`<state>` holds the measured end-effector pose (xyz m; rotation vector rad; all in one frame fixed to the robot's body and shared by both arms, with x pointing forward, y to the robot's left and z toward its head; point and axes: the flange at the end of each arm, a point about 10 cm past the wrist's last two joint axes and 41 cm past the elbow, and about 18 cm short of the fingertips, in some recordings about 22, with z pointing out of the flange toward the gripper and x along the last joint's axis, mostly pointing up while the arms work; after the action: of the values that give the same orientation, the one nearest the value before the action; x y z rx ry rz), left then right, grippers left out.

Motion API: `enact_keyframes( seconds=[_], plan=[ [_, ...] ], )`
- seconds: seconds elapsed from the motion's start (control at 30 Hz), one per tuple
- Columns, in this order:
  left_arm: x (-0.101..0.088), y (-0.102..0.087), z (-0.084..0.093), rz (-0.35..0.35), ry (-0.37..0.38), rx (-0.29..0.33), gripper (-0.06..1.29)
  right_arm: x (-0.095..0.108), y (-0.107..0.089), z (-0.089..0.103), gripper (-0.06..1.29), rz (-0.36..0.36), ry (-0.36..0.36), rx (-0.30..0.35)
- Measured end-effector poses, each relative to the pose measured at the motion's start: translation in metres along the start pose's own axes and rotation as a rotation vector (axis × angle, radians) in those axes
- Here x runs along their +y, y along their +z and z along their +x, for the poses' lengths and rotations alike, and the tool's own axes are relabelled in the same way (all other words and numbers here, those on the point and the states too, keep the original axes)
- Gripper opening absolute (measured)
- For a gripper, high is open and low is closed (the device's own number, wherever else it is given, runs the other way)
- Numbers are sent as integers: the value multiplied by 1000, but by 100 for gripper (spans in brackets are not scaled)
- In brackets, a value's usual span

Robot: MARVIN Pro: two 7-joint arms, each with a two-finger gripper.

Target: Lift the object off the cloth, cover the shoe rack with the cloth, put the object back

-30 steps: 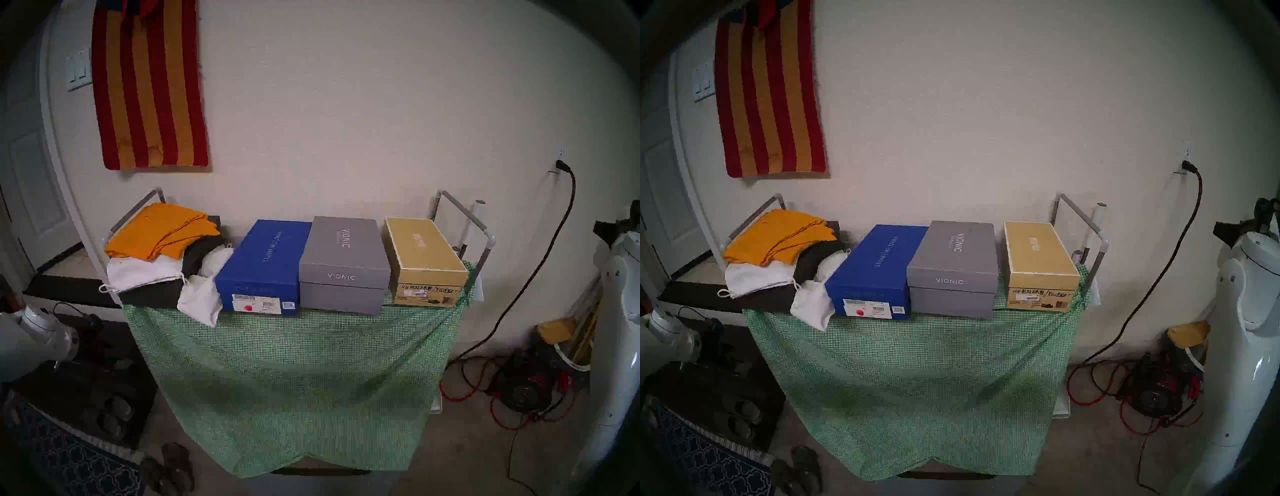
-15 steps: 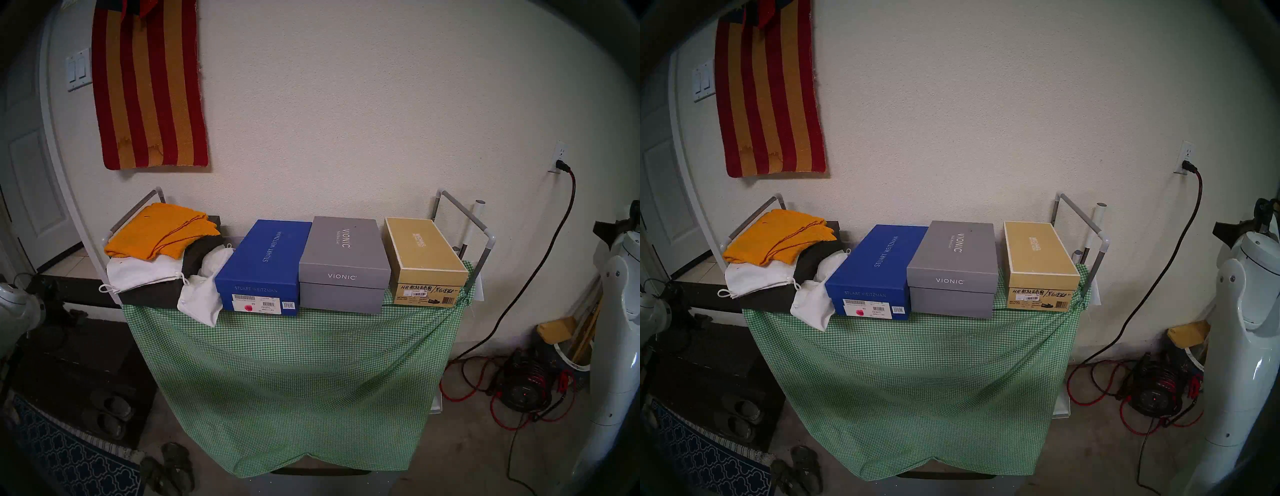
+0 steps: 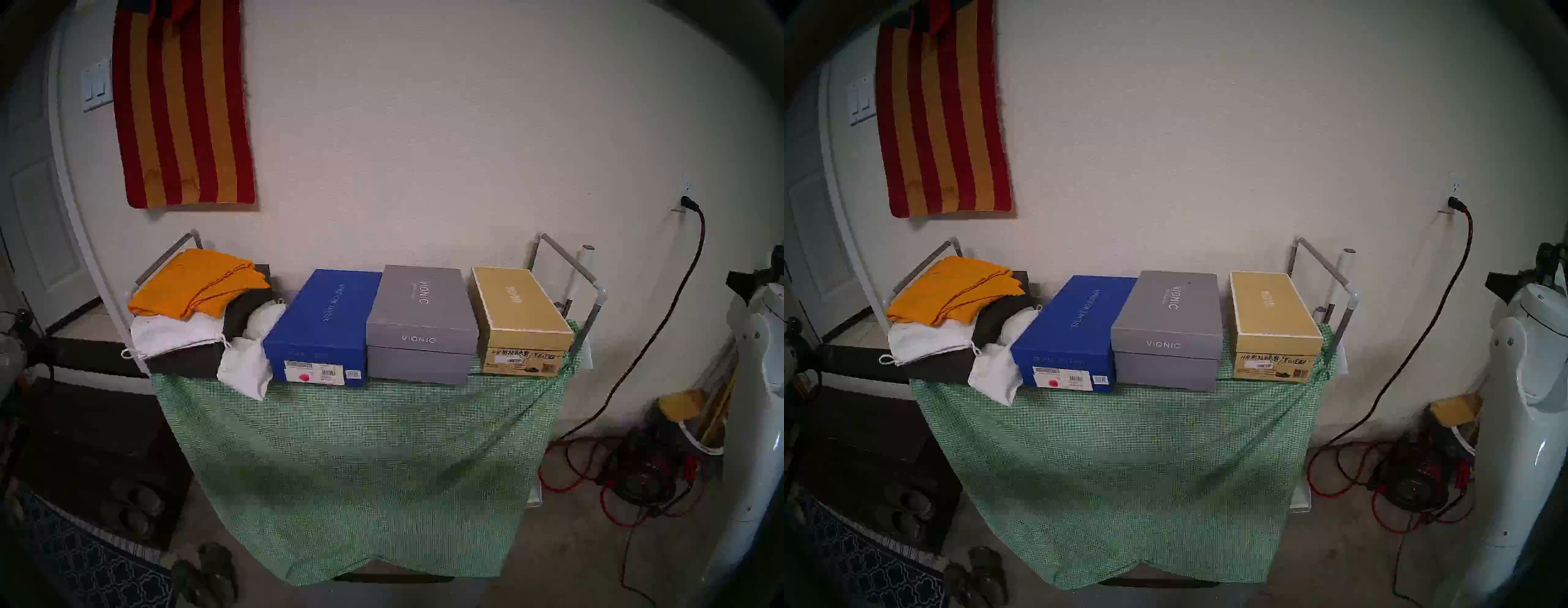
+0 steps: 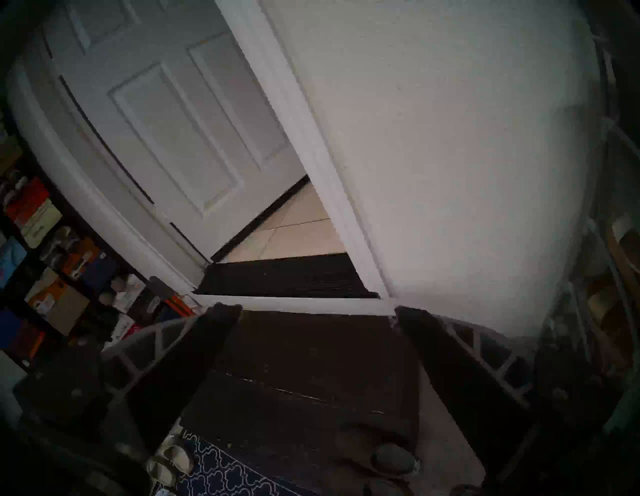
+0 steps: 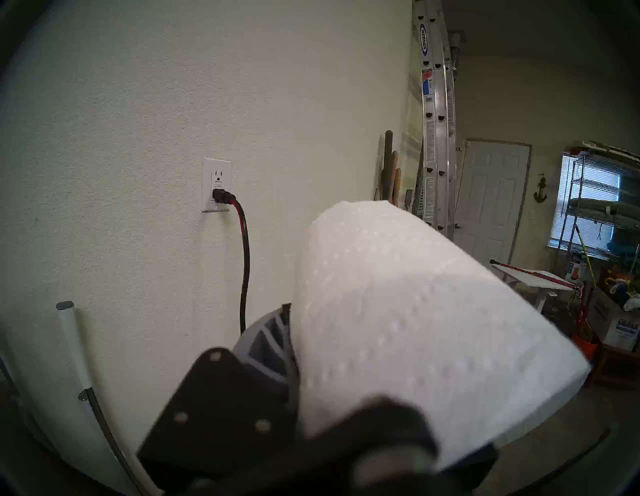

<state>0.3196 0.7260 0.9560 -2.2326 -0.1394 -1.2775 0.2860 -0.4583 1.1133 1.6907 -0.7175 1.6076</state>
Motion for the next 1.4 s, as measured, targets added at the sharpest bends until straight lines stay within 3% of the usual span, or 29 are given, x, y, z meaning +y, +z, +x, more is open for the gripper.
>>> enact_keyframes(
  seconds=[0.2,0.5,0.67,0.9,1.1,1.4],
  plan=[
    [-6,0,-2,38,-30,24,127,-14,-14,9,14,80,7,31],
    [-8,1,-10,81,-77,60,127,-53,-59,24,14,313,4,100],
    [-8,1,-13,99,-97,80,127,-68,-69,19,14,403,-9,87],
    [-8,1,-16,123,-122,112,127,-78,-75,14,14,473,-20,71],
    [-6,1,-17,139,-140,139,127,-81,-77,18,14,518,-20,76],
    [-2,0,-19,161,-164,184,127,-98,-88,23,14,650,-26,84]
  ],
)
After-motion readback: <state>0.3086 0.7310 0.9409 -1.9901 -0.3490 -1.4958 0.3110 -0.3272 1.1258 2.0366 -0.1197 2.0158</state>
